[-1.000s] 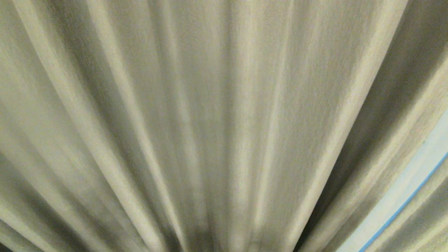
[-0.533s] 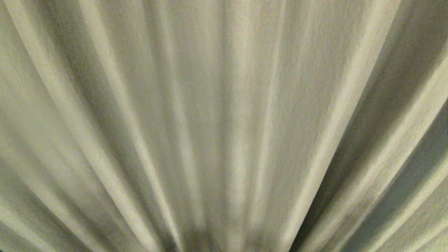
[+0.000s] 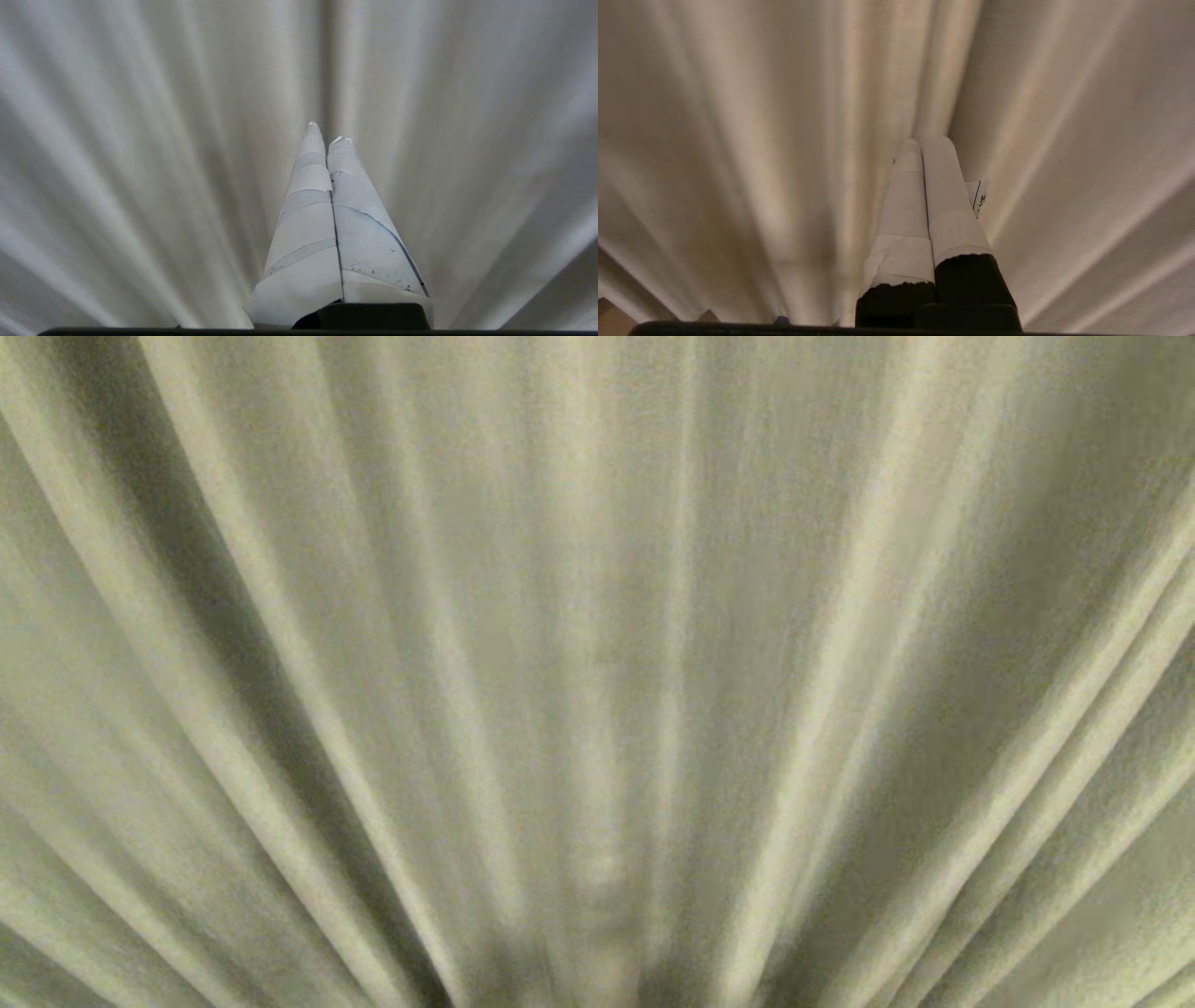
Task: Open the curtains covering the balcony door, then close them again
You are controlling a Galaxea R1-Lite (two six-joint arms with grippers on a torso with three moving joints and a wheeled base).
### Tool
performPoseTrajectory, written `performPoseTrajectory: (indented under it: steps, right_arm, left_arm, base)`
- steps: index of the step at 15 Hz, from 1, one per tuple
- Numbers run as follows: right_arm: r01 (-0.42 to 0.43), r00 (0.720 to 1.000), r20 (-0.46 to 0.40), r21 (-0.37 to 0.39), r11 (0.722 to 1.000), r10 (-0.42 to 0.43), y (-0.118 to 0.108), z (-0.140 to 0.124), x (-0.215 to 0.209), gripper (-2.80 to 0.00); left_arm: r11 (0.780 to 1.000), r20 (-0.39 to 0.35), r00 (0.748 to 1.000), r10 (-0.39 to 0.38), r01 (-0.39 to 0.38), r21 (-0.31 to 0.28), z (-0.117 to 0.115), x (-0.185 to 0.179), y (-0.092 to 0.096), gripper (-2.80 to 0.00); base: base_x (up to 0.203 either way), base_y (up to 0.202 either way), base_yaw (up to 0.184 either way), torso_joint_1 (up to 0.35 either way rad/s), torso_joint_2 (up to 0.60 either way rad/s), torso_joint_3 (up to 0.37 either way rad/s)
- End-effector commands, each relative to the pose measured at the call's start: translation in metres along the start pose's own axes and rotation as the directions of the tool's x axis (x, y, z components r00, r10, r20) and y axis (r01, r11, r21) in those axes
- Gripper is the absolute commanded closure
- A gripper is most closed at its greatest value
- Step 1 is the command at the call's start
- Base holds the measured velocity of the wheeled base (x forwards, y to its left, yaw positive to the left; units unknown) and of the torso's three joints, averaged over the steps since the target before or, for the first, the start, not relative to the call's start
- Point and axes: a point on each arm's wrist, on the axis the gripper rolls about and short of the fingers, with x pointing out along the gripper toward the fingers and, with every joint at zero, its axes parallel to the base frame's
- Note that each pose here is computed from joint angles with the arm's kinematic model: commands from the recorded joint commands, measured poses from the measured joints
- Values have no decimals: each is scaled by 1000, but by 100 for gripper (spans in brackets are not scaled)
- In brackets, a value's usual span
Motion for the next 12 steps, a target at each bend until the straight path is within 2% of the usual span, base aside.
performPoseTrajectory:
  steps: [1, 12]
  right_arm:
    - [-1, 1000, -1, -1, 1000, 1, 0, 0, 0, 0]
    - [0, 1000, -2, -1, 1000, 0, 0, 0, 0, 0]
  left_arm:
    - [1000, 3, 1000, 0, 0, 1, 0, 0, 0, 0]
    - [999, 3, 1000, -6, 6, 35, 0, 0, 0, 0]
  base:
    - [0, -189, 4, -1, 2, 9]
    - [0, -191, 2, 4, 3, 4]
